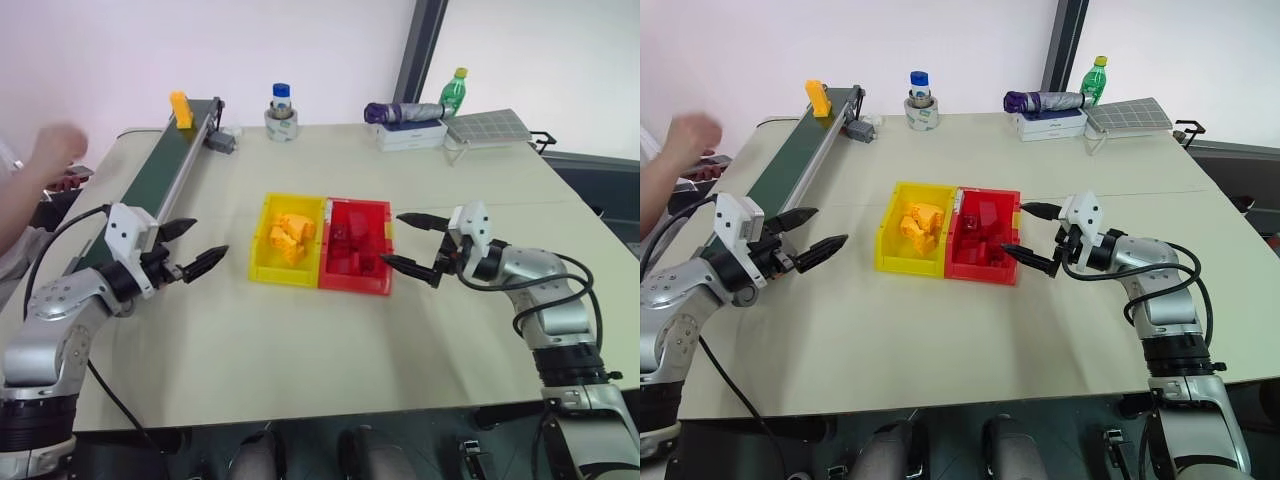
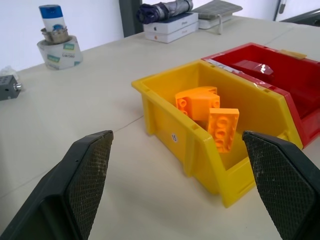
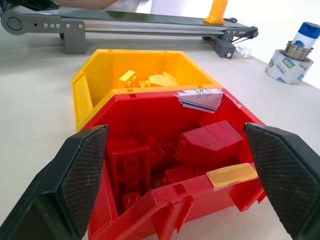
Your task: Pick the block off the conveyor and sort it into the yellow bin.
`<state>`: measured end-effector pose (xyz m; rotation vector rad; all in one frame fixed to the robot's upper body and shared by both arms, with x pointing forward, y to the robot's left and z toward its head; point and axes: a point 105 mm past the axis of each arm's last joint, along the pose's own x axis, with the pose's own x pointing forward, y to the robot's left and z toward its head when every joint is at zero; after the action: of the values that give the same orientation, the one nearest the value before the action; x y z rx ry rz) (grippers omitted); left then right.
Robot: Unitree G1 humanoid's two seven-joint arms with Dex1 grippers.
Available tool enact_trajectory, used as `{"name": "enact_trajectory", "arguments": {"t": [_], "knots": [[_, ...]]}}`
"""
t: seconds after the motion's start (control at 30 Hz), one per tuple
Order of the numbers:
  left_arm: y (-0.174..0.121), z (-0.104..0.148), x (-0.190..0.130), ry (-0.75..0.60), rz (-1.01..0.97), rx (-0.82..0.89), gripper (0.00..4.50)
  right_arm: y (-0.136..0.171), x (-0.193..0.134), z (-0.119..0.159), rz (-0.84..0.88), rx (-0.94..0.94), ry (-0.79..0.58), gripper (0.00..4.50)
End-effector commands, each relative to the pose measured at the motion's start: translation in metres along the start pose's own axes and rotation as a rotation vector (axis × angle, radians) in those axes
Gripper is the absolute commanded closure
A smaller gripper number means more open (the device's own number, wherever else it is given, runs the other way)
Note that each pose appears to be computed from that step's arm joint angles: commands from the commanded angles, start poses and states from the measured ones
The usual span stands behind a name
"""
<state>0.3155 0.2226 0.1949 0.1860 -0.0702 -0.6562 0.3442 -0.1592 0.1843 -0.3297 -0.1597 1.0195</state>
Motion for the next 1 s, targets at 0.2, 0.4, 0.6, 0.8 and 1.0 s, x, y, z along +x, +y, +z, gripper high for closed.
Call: {"name": "enact_trajectory", "arguments": {"t": [0.2, 0.4, 0.6, 0.8, 1.0], "knots": [[0.008, 0.014, -0.014, -0.066, 0.083, 0.022, 0.14, -0.004, 0.003, 0.012, -0.002, -0.04, -0.036, 0.0], [0.009, 0.015, -0.037, -0.101, 0.199, 0.051, 0.14, -0.005, 0.004, 0.011, 0.003, -0.039, -0.037, 0.0], [0.025, 0.006, -0.067, -0.117, 0.436, 0.065, 0.14, -0.005, 0.006, 0.01, 0.014, -0.04, -0.037, 0.0], [0.035, -0.006, -0.102, -0.119, 0.607, 0.04, 0.14, -0.004, 0.008, 0.008, 0.027, -0.041, -0.037, 0.0], [0.051, -0.012, -0.12, -0.135, 0.743, 0.007, 0.14, -0.004, 0.009, 0.007, 0.035, -0.045, -0.036, 0.0]]}}
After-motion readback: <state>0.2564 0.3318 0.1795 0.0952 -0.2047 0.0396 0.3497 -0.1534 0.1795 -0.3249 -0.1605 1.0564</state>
